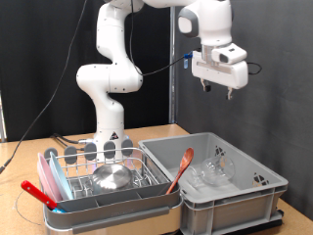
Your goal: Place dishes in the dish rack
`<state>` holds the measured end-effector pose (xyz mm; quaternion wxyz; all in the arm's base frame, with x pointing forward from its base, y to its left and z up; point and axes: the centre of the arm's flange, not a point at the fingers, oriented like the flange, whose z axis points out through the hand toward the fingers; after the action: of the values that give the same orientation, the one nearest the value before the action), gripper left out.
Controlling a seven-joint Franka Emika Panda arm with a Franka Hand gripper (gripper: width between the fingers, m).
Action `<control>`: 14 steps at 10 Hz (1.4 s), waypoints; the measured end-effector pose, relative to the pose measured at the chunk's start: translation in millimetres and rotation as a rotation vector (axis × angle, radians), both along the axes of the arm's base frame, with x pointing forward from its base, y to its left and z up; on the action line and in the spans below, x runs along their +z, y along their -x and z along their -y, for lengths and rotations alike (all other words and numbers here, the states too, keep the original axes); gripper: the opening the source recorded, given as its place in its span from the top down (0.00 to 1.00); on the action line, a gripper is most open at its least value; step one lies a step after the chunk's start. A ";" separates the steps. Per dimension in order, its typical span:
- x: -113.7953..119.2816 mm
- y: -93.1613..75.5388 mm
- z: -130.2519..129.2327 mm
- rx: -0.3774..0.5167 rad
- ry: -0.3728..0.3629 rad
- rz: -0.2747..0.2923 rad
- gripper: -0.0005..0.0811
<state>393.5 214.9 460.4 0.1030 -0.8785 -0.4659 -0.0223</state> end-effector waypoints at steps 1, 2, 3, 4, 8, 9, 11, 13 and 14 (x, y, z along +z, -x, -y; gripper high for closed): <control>-1.3 -1.8 12.3 -0.117 0.006 0.004 0.00; -2.3 -3.7 28.5 -0.233 0.010 -0.006 0.00; -3.2 -4.6 45.7 -0.303 0.016 -0.021 0.00; -2.8 -2.2 55.4 -0.336 0.021 -0.030 0.00; -7.8 1.6 40.1 -0.620 -0.038 -0.131 0.00; -8.9 1.2 38.6 -0.741 -0.047 -0.169 0.00; -12.3 -1.8 45.9 -0.980 -0.051 -0.237 0.00; -14.8 -1.8 47.9 -1.034 -0.046 -0.256 0.00; -15.9 -1.0 46.0 -1.095 -0.063 -0.299 0.00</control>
<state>394.4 168.9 444.5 0.1675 -0.9820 0.0782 0.0381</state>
